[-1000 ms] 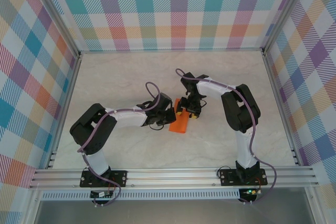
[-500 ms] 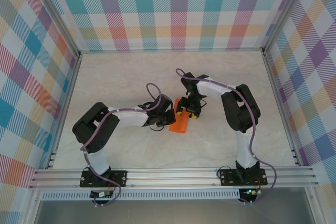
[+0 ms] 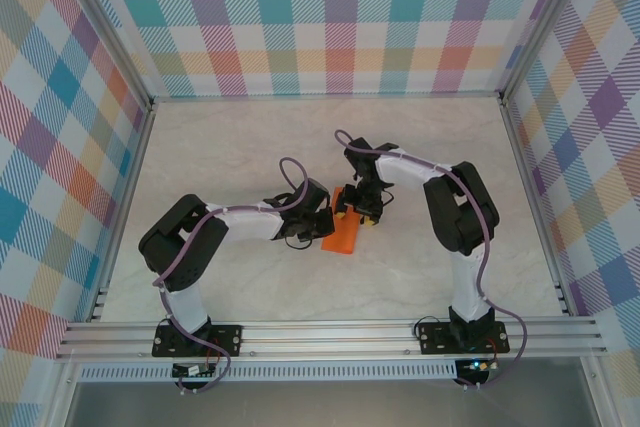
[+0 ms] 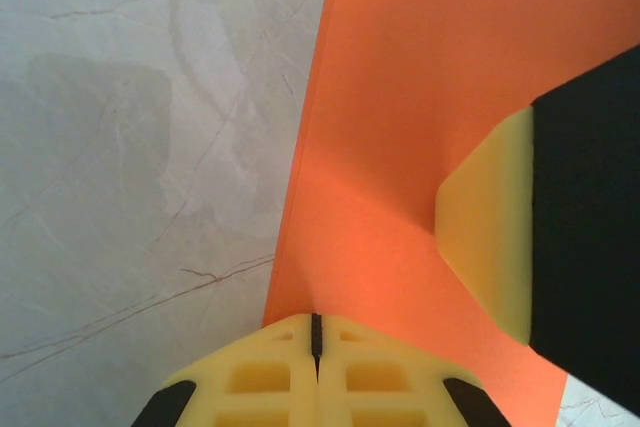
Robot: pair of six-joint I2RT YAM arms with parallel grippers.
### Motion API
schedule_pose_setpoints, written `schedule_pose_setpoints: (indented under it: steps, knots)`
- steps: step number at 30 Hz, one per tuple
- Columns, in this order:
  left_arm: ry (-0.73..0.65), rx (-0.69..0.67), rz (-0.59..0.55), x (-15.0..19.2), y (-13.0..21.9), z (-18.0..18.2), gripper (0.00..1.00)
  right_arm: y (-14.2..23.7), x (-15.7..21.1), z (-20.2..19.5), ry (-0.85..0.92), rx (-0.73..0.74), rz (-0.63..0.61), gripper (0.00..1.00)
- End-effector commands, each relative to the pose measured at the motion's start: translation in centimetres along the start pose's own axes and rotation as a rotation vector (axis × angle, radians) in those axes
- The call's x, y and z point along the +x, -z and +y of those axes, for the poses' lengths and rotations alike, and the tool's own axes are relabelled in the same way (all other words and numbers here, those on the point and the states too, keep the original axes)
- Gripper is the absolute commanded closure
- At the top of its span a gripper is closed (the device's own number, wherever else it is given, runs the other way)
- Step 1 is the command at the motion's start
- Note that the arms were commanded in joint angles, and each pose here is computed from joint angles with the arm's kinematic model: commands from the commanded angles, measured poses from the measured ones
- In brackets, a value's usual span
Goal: Fold a paper plane with a square sheet of paper (pick it up from the middle)
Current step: Hold the square sheet of paper at the center of the table.
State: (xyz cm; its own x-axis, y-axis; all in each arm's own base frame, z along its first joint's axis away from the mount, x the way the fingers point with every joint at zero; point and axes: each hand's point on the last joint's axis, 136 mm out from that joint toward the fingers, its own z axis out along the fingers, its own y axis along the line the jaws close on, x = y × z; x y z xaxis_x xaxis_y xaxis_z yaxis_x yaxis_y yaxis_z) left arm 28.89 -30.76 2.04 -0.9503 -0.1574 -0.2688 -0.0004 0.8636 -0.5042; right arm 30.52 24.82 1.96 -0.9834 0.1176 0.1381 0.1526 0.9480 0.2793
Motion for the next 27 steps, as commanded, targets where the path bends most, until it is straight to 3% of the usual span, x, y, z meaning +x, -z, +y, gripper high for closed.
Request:
schedule_pose_setpoints:
  steps: [1, 8, 13, 20, 27]
  knots:
    - [0.004, -0.120, 0.079, 2.4, -1.3, 3.4, 1.00, -0.5, -2.0, -1.2, 0.038, 0.040, -0.109, 0.34]
    - [0.005, -0.123, 0.090, 2.7, -1.6, 3.5, 1.00, 4.2, -1.7, -1.5, 0.035, -0.041, -0.253, 0.35]
    - [0.005, -0.126, 0.093, 2.8, -1.7, 3.6, 1.00, 6.3, -0.9, 0.3, 0.141, -0.196, -0.331, 0.44]
    - [0.010, -0.130, 0.091, 2.7, -1.7, 3.7, 1.00, 6.6, 0.7, 3.4, 0.241, -0.400, -0.290, 0.72]
    - [0.016, -0.142, 0.095, 2.9, -1.8, 4.0, 1.00, 3.3, 0.8, 2.7, 0.207, -0.383, -0.200, 0.84]
